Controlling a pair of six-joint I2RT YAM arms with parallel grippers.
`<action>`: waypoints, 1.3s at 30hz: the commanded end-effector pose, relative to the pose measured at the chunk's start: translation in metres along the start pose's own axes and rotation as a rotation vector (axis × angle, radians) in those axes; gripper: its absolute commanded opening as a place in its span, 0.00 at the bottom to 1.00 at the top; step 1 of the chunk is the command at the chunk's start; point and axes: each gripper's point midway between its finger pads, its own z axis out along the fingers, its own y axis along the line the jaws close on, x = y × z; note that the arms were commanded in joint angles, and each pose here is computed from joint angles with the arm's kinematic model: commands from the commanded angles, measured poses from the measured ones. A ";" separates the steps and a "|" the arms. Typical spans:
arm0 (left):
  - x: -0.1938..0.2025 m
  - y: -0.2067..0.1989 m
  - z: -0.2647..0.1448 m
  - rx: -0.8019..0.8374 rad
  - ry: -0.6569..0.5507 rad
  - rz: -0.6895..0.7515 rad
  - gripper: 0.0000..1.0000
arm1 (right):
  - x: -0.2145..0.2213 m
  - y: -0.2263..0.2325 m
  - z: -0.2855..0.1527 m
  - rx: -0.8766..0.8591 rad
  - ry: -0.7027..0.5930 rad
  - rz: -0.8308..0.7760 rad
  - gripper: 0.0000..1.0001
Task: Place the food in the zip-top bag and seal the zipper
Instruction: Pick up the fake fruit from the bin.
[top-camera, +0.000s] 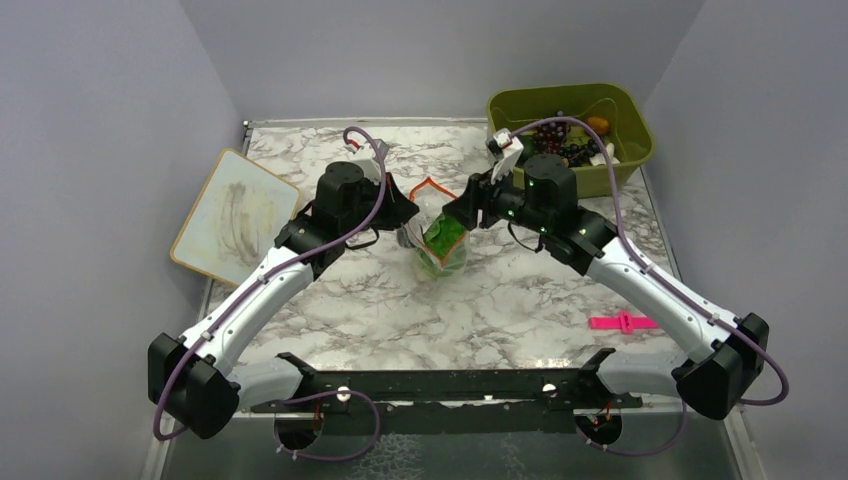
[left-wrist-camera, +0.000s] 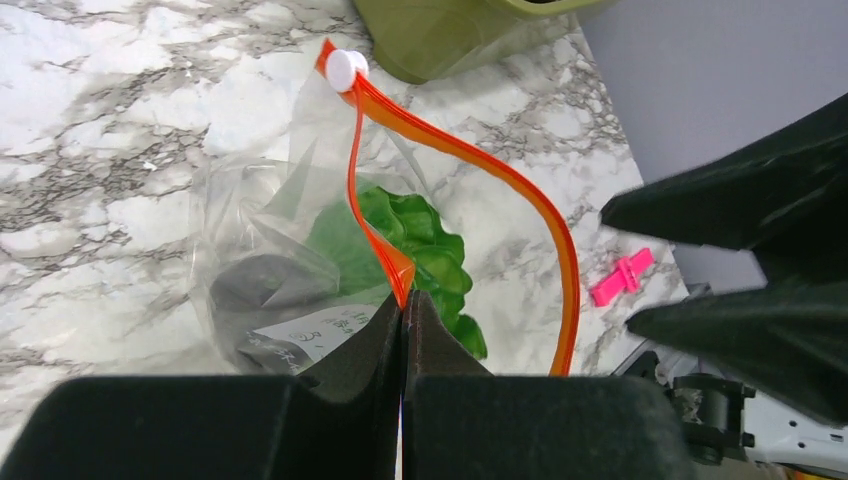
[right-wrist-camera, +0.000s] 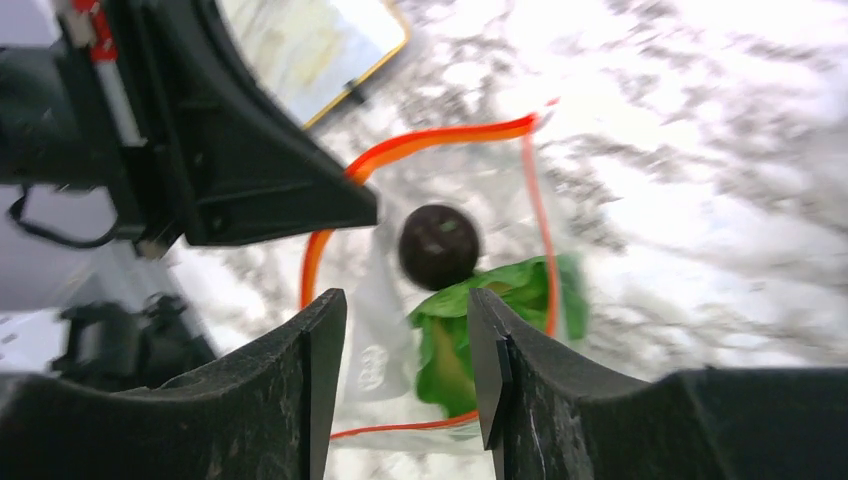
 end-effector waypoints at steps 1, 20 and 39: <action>-0.011 0.005 -0.011 -0.040 -0.034 0.074 0.00 | -0.033 -0.047 -0.004 0.264 -0.057 -0.190 0.50; 0.010 0.010 -0.011 -0.060 0.034 -0.034 0.00 | -0.104 -0.303 0.002 0.909 -0.062 -0.013 0.63; 0.044 0.021 -0.017 -0.093 0.167 -0.059 0.00 | -0.069 -0.443 0.011 1.054 -0.001 0.172 0.79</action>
